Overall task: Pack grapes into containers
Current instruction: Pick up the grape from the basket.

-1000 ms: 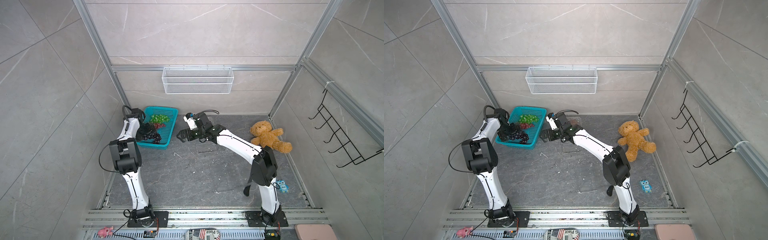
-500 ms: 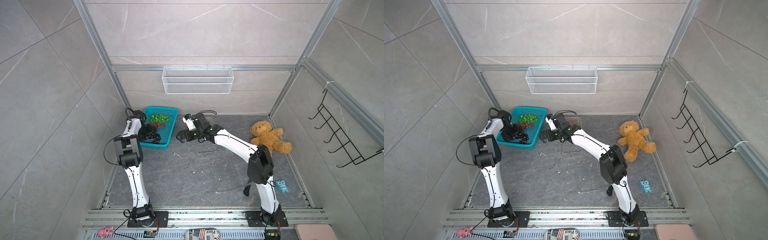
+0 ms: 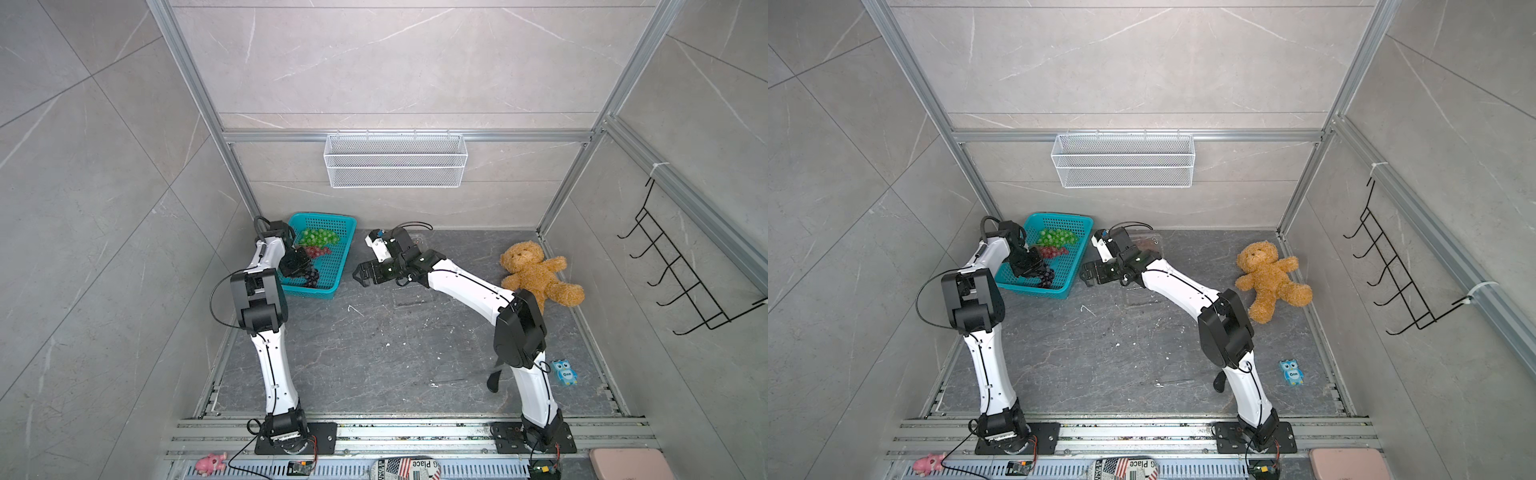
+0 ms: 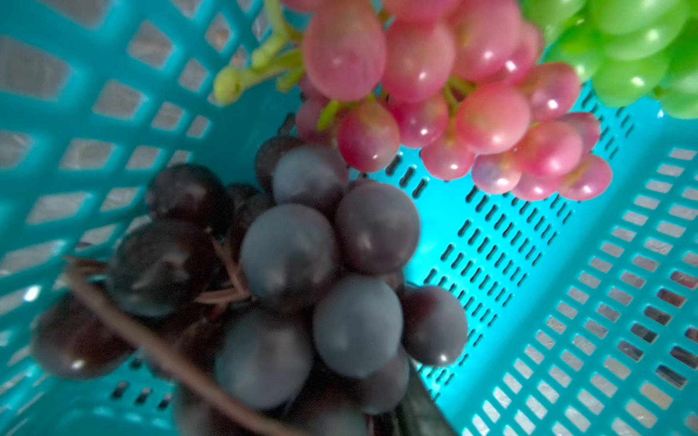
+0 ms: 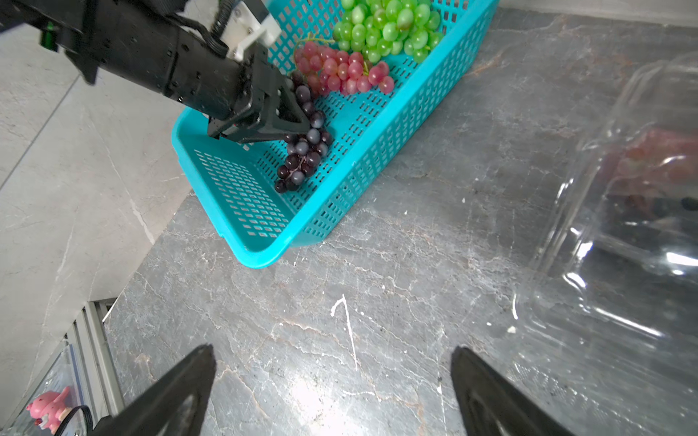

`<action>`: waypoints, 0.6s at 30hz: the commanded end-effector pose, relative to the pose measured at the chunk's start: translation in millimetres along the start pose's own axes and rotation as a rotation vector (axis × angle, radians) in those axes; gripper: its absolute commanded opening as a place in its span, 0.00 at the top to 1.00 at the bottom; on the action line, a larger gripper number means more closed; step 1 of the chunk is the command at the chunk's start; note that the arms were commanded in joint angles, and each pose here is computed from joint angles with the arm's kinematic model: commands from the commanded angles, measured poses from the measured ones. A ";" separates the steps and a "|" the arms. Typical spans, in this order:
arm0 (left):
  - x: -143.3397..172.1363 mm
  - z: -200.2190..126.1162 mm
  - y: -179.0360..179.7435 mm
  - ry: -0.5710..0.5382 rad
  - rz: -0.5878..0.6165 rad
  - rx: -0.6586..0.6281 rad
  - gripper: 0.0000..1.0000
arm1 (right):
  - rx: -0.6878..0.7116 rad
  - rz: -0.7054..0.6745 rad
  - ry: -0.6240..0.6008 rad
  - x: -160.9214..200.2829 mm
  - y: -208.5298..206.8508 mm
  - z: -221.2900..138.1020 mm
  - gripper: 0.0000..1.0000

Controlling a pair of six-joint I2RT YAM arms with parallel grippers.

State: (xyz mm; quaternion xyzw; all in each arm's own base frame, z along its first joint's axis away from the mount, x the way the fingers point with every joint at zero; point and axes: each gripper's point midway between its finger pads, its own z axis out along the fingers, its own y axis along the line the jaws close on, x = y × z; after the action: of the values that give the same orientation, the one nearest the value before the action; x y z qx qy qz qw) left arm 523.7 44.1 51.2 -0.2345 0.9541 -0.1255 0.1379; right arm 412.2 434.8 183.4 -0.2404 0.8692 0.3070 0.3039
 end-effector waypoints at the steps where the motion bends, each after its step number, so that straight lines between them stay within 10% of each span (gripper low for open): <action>1: -4.2 -22.0 -10.5 -0.048 0.014 0.022 0.78 | 0.016 0.005 -0.033 -7.4 -3.8 -10.9 0.01; 18: -8.0 -77.0 -45.0 -0.143 0.043 0.106 0.88 | 0.026 0.072 -0.062 -12.0 -23.5 -24.1 0.01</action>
State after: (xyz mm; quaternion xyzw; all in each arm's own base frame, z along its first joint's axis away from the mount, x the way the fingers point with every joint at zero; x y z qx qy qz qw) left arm 521.3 29.0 83.5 -0.2243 0.9504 -0.1345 0.1683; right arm 425.8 408.6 170.4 -0.2059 0.8818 0.2963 0.3036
